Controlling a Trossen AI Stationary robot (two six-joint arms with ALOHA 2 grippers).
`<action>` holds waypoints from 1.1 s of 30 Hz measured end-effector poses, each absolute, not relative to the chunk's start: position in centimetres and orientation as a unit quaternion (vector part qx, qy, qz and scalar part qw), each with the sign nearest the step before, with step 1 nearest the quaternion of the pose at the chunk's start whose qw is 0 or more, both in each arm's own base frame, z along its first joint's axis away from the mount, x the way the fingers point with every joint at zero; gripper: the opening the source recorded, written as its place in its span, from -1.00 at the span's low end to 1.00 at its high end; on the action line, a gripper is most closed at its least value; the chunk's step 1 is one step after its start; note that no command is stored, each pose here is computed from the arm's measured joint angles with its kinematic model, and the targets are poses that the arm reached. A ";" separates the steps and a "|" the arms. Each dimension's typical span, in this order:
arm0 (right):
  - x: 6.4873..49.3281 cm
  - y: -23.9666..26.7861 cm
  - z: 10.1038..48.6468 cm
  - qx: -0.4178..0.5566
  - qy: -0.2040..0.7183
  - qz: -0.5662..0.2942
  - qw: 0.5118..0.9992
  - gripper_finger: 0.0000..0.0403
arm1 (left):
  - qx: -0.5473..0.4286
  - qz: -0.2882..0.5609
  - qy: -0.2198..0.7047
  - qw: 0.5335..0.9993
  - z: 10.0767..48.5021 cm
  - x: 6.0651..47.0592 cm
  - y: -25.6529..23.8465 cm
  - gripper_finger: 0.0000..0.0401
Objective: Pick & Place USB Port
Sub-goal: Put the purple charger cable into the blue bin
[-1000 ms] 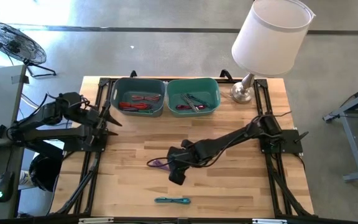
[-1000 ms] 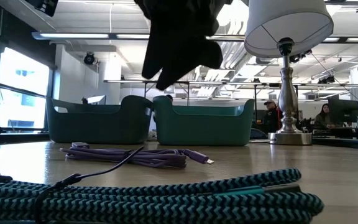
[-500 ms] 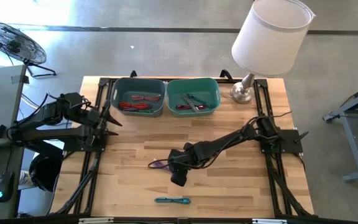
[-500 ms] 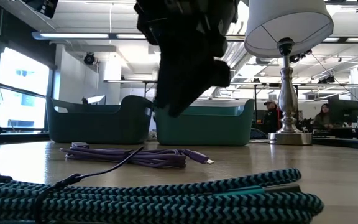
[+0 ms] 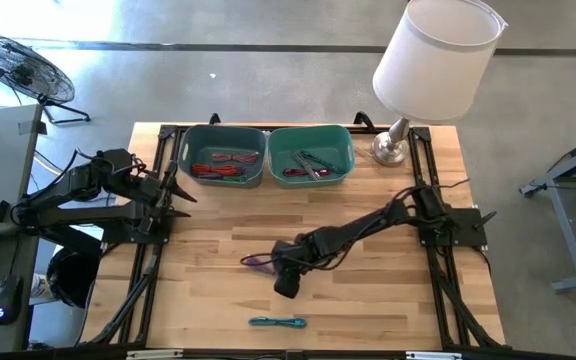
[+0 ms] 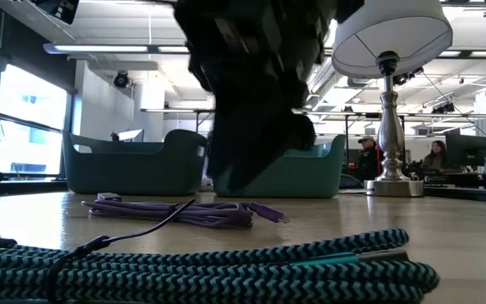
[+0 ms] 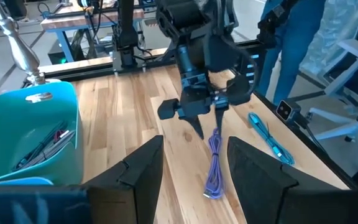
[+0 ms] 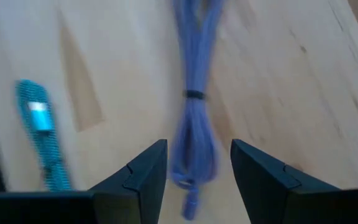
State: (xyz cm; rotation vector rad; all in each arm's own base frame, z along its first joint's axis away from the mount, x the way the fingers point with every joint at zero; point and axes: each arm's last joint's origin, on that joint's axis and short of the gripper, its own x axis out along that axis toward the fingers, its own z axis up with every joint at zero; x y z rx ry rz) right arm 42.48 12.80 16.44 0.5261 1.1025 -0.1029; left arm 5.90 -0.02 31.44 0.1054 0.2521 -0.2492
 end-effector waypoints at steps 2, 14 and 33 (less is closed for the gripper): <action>42.3 12.6 15.9 0.248 0.521 -0.050 0.815 -0.16 | 0.053 -0.123 0.126 0.983 31.4 5.9 0.0 -0.13; 41.9 12.6 14.6 0.266 0.518 -0.025 0.812 -0.16 | 0.053 -0.118 0.140 0.982 31.2 5.8 0.0 -0.13; 41.0 12.1 12.8 0.298 0.518 -0.034 0.801 -0.64 | 0.057 -0.100 0.151 0.982 31.0 5.8 0.1 -0.13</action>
